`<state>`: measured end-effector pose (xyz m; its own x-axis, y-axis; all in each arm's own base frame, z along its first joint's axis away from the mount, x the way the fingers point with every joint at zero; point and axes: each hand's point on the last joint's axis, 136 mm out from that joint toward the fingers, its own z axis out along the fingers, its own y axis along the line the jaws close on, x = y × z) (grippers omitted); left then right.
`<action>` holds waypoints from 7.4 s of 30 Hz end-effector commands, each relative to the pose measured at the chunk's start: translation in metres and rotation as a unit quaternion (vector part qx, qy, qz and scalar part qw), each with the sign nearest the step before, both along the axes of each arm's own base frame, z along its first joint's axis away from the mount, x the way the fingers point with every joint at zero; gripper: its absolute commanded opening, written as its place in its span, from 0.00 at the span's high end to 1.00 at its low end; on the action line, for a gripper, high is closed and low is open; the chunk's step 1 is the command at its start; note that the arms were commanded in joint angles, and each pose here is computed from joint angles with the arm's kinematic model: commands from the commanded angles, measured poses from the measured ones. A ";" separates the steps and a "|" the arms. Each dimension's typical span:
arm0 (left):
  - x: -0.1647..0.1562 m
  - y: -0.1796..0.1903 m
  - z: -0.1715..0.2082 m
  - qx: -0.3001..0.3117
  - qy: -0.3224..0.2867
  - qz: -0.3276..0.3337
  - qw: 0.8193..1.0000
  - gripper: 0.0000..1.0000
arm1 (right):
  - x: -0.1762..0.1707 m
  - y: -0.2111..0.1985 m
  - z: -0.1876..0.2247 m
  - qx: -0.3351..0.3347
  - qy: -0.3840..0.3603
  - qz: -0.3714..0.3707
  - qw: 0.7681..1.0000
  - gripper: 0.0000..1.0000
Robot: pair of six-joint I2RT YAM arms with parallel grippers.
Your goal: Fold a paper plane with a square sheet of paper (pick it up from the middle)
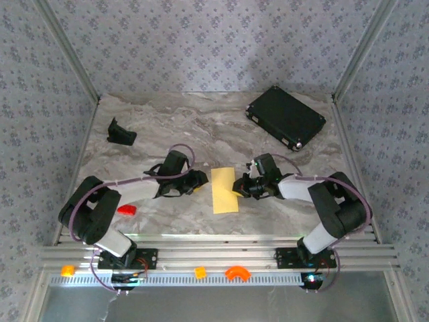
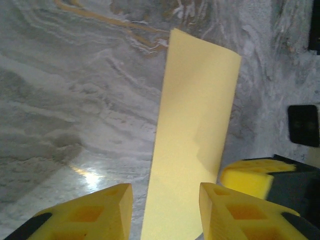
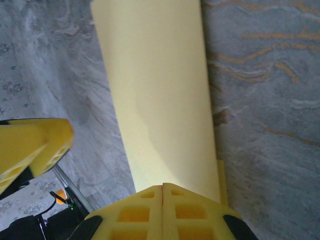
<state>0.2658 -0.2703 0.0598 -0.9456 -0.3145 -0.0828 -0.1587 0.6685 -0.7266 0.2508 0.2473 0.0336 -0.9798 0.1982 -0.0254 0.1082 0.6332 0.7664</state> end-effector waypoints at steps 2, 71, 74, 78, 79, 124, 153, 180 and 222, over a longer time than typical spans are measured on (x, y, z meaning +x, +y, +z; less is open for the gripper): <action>-0.001 -0.014 0.006 -0.011 -0.005 -0.025 1.000 0.58 | -0.001 0.000 -0.014 0.006 0.024 0.000 1.000 0.97; -0.020 -0.035 0.007 -0.006 0.031 -0.094 0.995 1.00 | -0.010 -0.026 0.037 -0.114 -0.165 0.038 0.979 0.68; -0.019 -0.033 0.007 -0.003 0.034 -0.097 0.995 1.00 | -0.012 -0.028 0.034 -0.161 -0.206 0.057 0.964 0.69; -0.018 -0.033 0.012 -0.009 0.031 -0.098 0.995 1.00 | -0.016 -0.028 0.035 -0.202 -0.252 0.075 0.943 0.69; -0.018 -0.033 0.013 -0.011 0.031 -0.099 0.995 1.00 | -0.017 -0.027 0.037 -0.212 -0.268 0.082 0.936 0.69; -0.019 -0.029 0.009 -0.014 0.038 -0.083 0.996 1.00 | -0.068 0.049 0.038 -0.392 -0.565 0.244 0.684 0.66; -0.018 -0.032 0.010 -0.014 0.037 -0.083 0.996 1.00 | -0.063 0.051 0.039 -0.349 -0.547 0.228 0.726 0.83; -0.016 -0.031 0.011 -0.010 0.033 -0.079 0.996 0.95 | -0.066 0.052 0.035 -0.332 -0.523 0.238 0.748 1.00; 0.016 -0.041 0.018 0.005 0.022 -0.095 0.995 0.90 | -0.077 0.076 0.033 0.027 -0.194 0.215 0.957 1.00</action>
